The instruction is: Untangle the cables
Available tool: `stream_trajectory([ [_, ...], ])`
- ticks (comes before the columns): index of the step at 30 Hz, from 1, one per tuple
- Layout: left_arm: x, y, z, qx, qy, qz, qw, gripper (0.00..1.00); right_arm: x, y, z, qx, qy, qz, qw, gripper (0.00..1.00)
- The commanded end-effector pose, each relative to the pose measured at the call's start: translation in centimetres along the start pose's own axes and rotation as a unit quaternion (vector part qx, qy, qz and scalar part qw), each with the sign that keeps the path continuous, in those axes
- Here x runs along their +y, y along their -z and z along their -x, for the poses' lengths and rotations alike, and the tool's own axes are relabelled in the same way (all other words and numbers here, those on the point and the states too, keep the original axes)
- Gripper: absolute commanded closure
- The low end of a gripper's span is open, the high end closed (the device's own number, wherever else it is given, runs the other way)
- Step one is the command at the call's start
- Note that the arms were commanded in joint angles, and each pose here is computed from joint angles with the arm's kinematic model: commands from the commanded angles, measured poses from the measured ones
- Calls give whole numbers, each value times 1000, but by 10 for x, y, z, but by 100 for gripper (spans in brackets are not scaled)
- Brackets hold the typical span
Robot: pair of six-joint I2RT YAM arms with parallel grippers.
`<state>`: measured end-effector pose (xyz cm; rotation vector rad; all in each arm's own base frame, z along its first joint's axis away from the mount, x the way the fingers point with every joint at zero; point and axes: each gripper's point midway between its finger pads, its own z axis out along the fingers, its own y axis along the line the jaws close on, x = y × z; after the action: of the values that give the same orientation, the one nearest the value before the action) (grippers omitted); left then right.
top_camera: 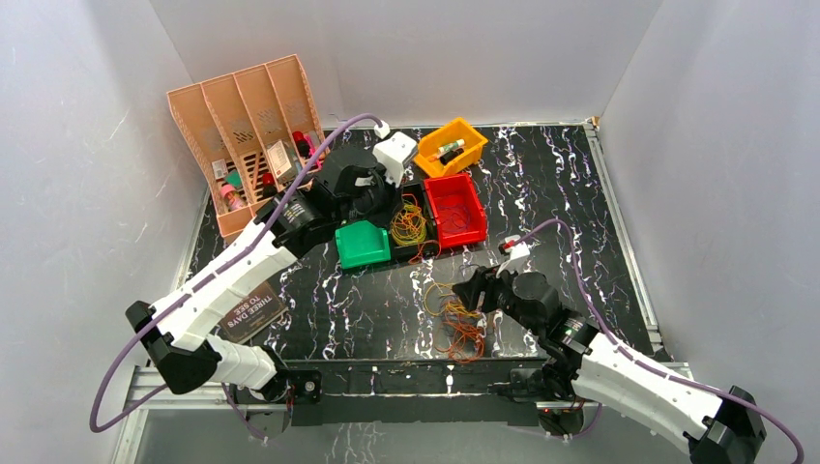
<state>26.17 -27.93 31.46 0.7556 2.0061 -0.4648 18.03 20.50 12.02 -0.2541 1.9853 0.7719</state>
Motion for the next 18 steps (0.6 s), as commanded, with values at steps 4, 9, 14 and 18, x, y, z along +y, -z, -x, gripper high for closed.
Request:
stream_trajectory([
  [4,-2,-1,4,-14,12,-2,1000,100,7,2,23,-28,1,0,1000,32],
  [9,4,-6,5,-14,16,16,1000,100,10,5,29,-38,-9,4,999,32],
  [14,16,-5,4,-9,23,53,998,100,15,6,33,-43,-13,14,999,32],
  [18,18,-7,-1,-2,22,59,998,100,11,5,30,-36,-4,5,999,32],
])
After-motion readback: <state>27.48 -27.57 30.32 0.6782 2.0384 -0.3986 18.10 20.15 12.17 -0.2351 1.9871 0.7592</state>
